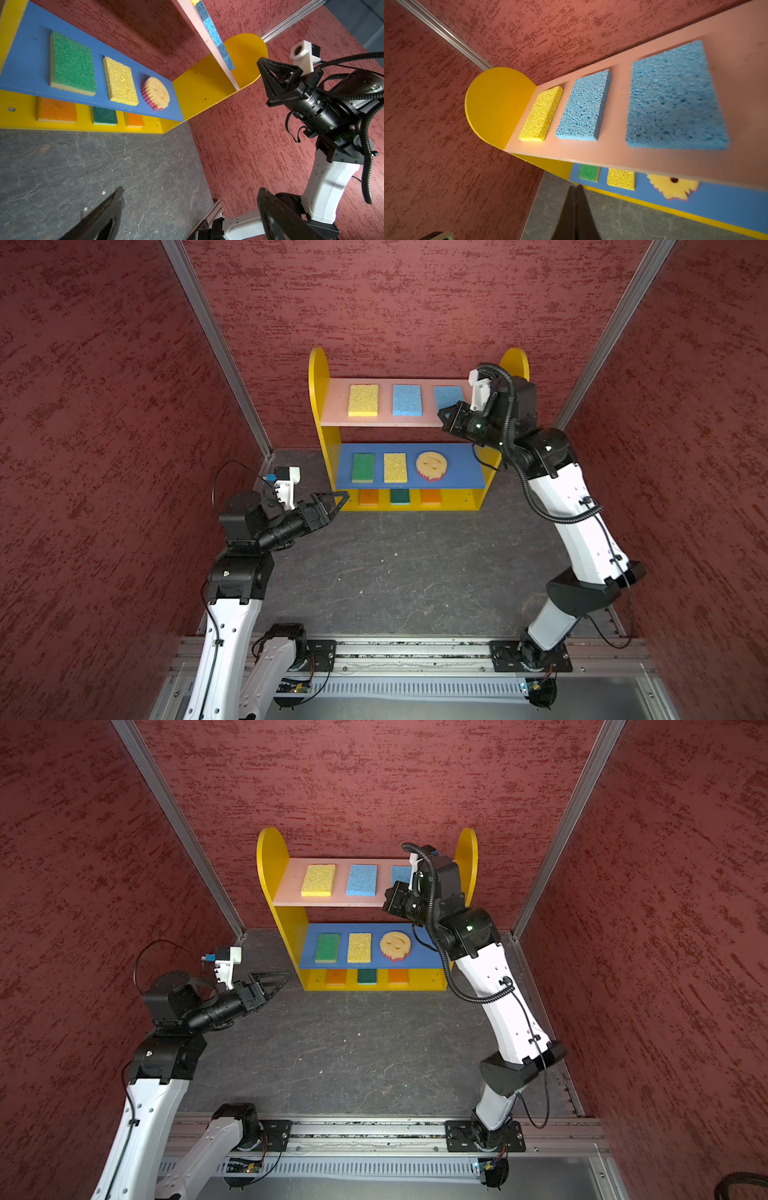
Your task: Place and organize the cleaning sponges onto the shelf
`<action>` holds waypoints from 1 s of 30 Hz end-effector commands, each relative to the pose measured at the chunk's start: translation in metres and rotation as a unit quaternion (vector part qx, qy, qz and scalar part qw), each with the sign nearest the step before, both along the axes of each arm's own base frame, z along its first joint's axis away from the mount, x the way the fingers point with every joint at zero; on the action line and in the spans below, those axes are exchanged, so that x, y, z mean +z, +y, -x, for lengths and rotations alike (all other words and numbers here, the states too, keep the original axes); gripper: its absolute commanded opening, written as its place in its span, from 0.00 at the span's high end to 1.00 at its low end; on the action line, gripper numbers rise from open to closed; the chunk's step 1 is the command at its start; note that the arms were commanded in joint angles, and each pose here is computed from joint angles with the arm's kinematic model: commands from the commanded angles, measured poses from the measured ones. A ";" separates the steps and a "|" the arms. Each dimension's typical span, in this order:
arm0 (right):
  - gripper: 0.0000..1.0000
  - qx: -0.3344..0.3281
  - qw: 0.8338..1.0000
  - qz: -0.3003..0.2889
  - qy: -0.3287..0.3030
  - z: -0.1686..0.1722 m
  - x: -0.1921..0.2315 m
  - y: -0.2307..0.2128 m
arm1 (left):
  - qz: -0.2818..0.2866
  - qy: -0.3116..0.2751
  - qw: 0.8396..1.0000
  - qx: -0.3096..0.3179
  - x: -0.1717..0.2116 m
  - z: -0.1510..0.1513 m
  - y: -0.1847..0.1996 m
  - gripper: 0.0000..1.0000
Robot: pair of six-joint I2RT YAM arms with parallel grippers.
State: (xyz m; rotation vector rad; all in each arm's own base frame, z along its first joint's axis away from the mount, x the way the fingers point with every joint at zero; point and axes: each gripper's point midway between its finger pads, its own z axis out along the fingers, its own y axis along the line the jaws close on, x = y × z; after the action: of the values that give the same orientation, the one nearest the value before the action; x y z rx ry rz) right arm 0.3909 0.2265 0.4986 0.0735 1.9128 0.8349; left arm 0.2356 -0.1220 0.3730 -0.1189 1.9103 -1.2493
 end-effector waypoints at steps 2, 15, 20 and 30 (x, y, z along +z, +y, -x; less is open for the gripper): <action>0.97 -0.048 0.998 0.004 -0.044 0.022 0.022 -0.032 | -0.012 -0.022 1.000 0.005 0.013 0.008 0.003 0.01; 0.95 -0.086 0.995 0.025 -0.039 0.062 -0.006 -0.070 | -0.026 -0.049 0.998 0.013 0.030 0.030 0.006 0.00; 0.92 -0.081 0.996 0.031 -0.031 0.070 -0.027 -0.073 | -0.034 -0.051 0.998 0.023 0.029 0.036 0.009 0.00; 0.87 -0.075 0.995 0.068 0.002 0.076 -0.090 -0.076 | -0.049 -0.059 0.996 0.037 0.027 0.039 0.013 0.01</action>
State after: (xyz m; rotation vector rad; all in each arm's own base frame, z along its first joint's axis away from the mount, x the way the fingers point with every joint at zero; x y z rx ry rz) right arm 0.3153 0.1539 0.4026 0.1467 1.9857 0.6173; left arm 0.1988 -0.1130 0.3941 -0.0760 1.8669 -1.1338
